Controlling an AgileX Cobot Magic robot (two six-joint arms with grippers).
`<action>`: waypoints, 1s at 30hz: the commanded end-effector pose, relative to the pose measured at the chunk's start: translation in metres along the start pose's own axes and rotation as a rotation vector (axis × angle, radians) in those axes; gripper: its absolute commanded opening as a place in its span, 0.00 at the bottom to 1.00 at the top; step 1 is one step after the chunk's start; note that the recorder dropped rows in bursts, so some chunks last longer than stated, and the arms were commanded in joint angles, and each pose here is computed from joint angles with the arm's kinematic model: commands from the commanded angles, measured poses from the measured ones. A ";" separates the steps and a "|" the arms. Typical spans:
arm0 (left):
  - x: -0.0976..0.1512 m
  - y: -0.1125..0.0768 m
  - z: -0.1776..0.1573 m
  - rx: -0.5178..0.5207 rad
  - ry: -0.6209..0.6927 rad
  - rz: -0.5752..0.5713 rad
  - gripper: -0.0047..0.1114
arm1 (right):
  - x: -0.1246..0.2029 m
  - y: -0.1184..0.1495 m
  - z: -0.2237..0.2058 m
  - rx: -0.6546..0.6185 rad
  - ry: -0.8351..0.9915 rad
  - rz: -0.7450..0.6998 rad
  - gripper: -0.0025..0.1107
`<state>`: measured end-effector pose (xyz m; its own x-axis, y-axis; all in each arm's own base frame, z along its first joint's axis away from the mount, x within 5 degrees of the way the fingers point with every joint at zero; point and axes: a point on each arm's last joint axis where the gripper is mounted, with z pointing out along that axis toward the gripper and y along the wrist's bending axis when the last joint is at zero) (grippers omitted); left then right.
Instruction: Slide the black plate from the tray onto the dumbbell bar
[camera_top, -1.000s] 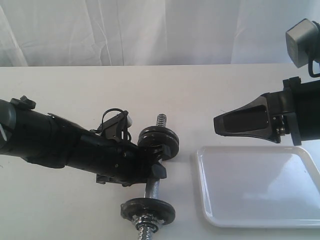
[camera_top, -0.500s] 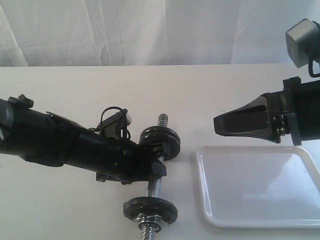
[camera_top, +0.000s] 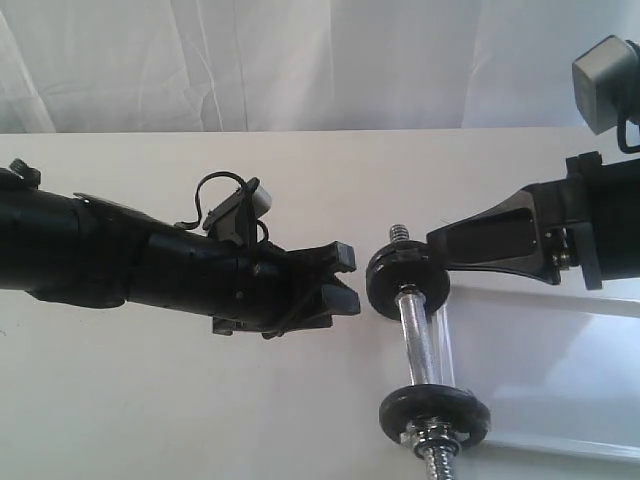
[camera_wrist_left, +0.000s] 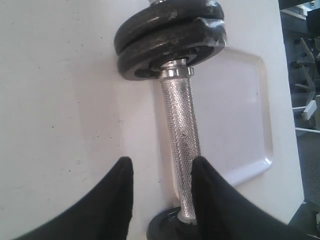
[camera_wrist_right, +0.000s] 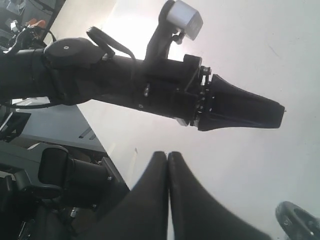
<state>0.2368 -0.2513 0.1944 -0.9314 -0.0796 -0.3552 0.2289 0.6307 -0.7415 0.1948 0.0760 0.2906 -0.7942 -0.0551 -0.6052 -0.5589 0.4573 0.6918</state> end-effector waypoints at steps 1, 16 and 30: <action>0.000 -0.001 -0.001 0.006 -0.004 -0.005 0.42 | 0.003 -0.009 -0.001 0.105 0.018 0.035 0.02; 0.001 -0.001 -0.001 0.005 0.008 0.046 0.42 | 0.005 -0.051 0.000 0.396 0.034 0.225 0.02; 0.008 0.007 0.010 0.015 0.076 0.043 0.28 | 0.005 -0.051 0.000 0.396 0.034 0.225 0.02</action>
<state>0.2363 -0.2526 0.1868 -0.9284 -0.0257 -0.3707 0.2694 0.6406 -0.7190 0.2195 0.0537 0.2541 -0.8949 0.0540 -0.4429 -0.2505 0.7607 0.5988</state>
